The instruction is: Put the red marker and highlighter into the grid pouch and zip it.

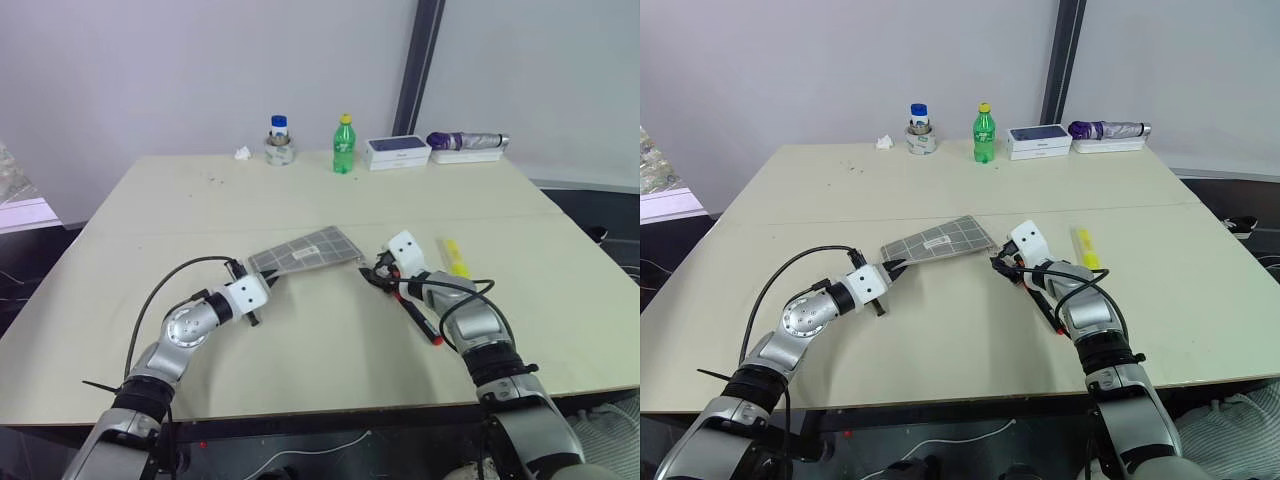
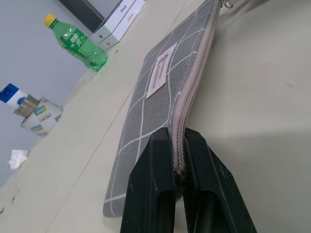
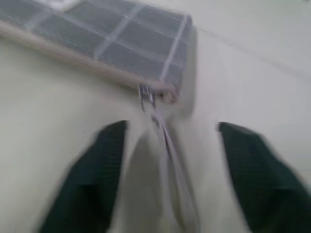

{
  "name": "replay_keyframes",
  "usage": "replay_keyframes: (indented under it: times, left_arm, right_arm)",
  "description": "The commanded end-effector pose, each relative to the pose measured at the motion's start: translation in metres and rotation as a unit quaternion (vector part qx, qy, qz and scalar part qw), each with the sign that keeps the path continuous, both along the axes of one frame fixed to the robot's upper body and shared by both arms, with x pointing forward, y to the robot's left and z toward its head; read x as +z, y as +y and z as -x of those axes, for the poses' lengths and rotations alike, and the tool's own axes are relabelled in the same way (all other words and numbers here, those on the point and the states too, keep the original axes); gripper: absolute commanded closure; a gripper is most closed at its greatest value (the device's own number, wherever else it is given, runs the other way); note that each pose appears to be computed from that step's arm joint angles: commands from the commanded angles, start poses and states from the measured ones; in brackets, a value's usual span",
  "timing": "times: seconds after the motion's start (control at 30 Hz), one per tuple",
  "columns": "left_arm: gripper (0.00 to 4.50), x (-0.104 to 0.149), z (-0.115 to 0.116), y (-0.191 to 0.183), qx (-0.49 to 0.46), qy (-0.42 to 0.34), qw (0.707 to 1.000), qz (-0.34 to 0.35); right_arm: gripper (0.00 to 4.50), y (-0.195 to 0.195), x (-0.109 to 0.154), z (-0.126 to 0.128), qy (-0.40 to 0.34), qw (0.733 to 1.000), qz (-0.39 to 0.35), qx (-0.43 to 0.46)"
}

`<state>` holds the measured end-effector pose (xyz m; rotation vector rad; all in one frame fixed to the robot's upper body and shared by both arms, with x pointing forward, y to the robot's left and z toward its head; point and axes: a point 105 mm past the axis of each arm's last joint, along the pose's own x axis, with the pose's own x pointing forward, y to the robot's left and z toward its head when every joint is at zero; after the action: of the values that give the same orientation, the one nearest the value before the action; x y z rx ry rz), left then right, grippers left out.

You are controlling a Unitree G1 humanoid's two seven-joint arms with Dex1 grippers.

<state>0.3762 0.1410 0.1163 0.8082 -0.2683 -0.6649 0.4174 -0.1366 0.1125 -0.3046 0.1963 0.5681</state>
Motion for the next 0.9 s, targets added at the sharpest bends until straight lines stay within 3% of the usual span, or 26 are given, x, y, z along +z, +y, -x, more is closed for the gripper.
replay_keyframes:
  times: [0.03,0.1,0.43,0.6,0.9]
  left_arm:
    - [4.5,0.016,-0.003,0.004,0.006,-0.024,1.0,0.01]
    - [4.5,0.016,-0.003,0.004,0.006,-0.025,1.0,0.01]
    - [4.5,0.015,-0.004,0.003,0.009,-0.022,1.0,0.01]
    - [4.5,0.018,-0.01,0.004,0.022,-0.022,0.999,0.022]
    - [4.5,0.02,-0.013,-0.009,0.007,-0.022,0.999,0.024]
  right_arm:
    - [3.49,0.007,0.003,-0.002,-0.003,1.0,0.005,0.016]
    - [4.45,0.011,0.001,-0.001,0.0,1.0,0.005,0.023]
    - [4.45,0.038,0.035,-0.003,-0.064,0.996,-0.009,0.059]
    - [4.45,0.068,0.044,0.012,-0.102,0.987,0.026,0.124]
    - [4.45,0.121,0.046,0.046,-0.122,0.966,0.024,0.229]
